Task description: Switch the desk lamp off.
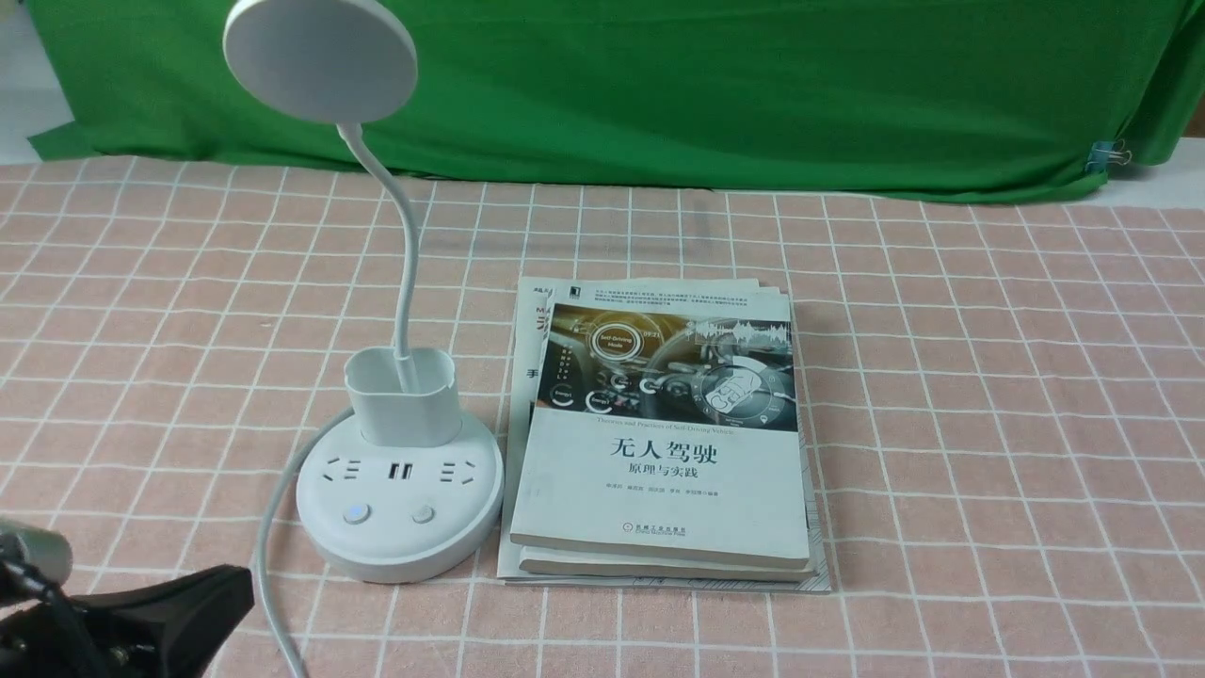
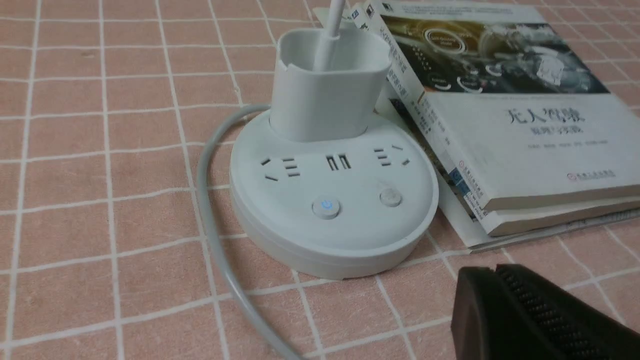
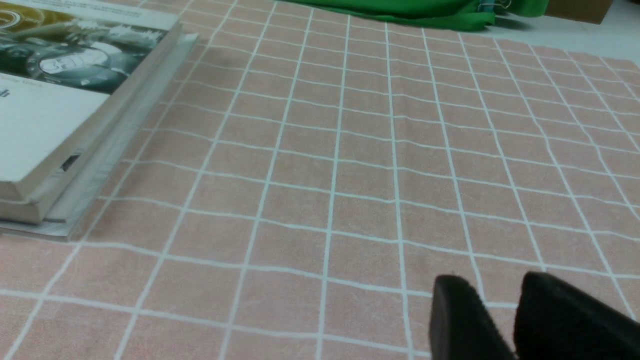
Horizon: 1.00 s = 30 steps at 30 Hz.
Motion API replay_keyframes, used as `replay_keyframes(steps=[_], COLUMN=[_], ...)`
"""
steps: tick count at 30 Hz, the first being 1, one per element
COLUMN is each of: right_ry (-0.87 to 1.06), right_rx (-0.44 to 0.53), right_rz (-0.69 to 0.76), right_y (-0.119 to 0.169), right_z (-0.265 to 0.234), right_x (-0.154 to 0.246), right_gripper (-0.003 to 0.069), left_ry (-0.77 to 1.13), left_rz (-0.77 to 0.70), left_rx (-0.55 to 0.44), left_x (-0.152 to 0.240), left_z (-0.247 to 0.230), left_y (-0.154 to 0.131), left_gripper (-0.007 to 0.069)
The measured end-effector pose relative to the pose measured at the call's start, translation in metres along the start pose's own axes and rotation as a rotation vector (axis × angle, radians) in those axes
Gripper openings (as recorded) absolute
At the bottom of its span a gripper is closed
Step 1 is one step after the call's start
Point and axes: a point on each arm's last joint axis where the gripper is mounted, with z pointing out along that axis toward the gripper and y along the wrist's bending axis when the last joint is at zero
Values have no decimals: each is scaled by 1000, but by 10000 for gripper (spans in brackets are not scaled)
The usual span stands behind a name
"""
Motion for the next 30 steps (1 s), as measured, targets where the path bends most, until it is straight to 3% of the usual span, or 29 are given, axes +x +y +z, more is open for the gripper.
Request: replay_keyframes(steps=[12, 19, 23, 30], right_ry=[0, 0, 0, 0], right_rx=[0, 0, 0, 0], right_rz=[-1, -1, -1, -1], right_y=[0, 0, 0, 0], right_z=[0, 0, 0, 0], right_x=[0, 0, 0, 0], right_gripper=[240, 240, 240, 240], left_ry=[-89, -298, -347, -212], left_rz=[114, 50, -2, -38], left_rx=[-39, -257, -332, -316], left_x=[-3, 15, 33, 49], left_z=[-9, -36, -40, -39], left_y=[4, 20, 23, 21], left_gripper=[-3, -3, -3, -3])
